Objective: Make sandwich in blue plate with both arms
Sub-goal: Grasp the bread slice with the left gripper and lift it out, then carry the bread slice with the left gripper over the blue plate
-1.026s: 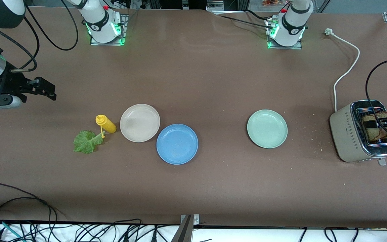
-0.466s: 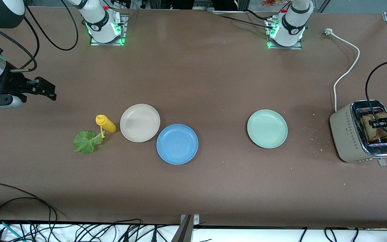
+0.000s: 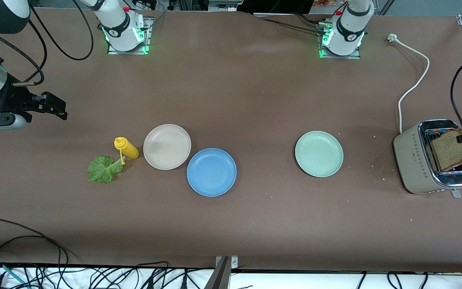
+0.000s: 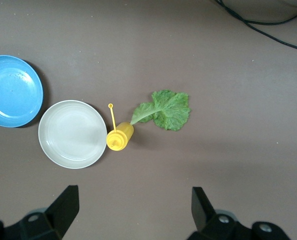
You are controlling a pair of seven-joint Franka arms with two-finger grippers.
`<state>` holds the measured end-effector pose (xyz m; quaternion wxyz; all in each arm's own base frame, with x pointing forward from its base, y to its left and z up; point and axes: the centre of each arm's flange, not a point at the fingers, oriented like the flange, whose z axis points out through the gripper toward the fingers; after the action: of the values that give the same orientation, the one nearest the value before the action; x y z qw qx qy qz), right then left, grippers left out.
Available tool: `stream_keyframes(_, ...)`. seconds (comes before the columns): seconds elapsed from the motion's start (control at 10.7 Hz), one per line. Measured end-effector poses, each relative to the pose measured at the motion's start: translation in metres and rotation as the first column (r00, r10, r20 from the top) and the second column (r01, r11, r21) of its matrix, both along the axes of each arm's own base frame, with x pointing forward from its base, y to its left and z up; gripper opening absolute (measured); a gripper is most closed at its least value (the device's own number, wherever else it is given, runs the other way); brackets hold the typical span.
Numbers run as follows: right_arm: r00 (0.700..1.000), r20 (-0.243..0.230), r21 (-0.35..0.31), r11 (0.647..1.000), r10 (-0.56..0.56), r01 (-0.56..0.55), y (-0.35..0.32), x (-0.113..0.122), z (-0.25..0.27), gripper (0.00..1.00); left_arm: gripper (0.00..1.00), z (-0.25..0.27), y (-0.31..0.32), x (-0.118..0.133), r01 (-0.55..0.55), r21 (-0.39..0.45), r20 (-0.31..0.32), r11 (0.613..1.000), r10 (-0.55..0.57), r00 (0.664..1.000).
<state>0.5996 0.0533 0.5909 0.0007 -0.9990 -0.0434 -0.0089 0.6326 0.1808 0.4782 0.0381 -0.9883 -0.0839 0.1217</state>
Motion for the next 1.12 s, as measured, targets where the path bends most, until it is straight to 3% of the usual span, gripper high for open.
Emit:
stream_keyframes(0.28, 1.0, 0.0, 0.0, 1.0, -0.001, 0.001, 0.0, 0.0, 0.0, 1.0, 0.09, 0.059, -0.063, -0.012, 0.03, -0.062, -0.007, 0.998, -0.03, 1.0)
stream_keyframes(0.65, 1.0, 0.001, 0.0, 1.0, -0.001, 0.001, -0.001, 0.0, 0.0, 1.0, 0.09, 0.073, -0.19, -0.007, -0.195, -0.19, -0.033, 0.962, 0.193, 0.981)
stream_keyframes(0.84, 1.0, 0.001, 0.0, 1.0, -0.002, 0.002, -0.001, 0.0, 0.0, 1.0, 0.09, 0.07, -0.274, 0.005, -0.305, -0.256, -0.013, 0.917, 0.313, 0.95)
stream_keyframes(1.12, 1.0, 0.002, 0.0, 1.0, -0.002, 0.002, -0.001, 0.0, 0.001, 1.0, 0.09, 0.039, -0.385, 0.02, -0.437, -0.355, -0.04, 0.827, 0.453, 0.891)
